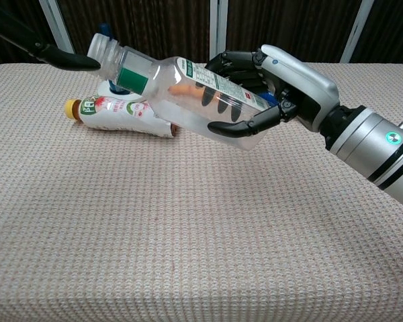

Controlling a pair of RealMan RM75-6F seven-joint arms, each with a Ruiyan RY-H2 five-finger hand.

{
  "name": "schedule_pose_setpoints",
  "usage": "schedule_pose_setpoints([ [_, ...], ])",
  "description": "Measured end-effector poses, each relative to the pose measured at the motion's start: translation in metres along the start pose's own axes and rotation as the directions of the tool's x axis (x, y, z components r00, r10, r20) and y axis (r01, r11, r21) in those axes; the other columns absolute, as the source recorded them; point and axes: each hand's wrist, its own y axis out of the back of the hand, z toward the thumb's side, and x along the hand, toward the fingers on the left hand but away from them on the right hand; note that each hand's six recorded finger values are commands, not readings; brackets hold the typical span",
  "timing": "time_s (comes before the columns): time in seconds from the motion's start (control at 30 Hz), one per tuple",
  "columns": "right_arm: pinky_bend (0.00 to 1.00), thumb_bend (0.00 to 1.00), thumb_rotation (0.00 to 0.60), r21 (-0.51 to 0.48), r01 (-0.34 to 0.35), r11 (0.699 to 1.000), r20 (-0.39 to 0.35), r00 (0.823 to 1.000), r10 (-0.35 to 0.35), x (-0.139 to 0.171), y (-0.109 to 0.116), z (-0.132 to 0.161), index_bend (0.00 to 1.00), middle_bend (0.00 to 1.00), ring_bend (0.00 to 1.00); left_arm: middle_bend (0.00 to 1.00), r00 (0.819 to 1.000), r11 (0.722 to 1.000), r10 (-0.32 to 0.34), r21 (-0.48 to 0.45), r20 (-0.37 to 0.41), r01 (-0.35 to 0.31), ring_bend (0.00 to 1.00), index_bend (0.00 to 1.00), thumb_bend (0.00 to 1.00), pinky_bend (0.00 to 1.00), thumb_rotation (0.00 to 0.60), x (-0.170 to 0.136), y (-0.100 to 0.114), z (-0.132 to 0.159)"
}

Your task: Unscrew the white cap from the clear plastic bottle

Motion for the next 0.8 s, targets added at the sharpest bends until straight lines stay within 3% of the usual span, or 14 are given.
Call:
schedule_pose_setpoints([
  [0.8,0.58,0.42,0.6,0.005,-0.006,1.0,0.0,1.0,0.006,-0.0008,-0.0017,0.0007,0.78,0.58,0.46,0.11,1.0,1.0,-0.006,0.017,-0.001,0.006,0.05,0.2,0.0,0.02,0.6,-0.0029,0.0002,-0.0014],
])
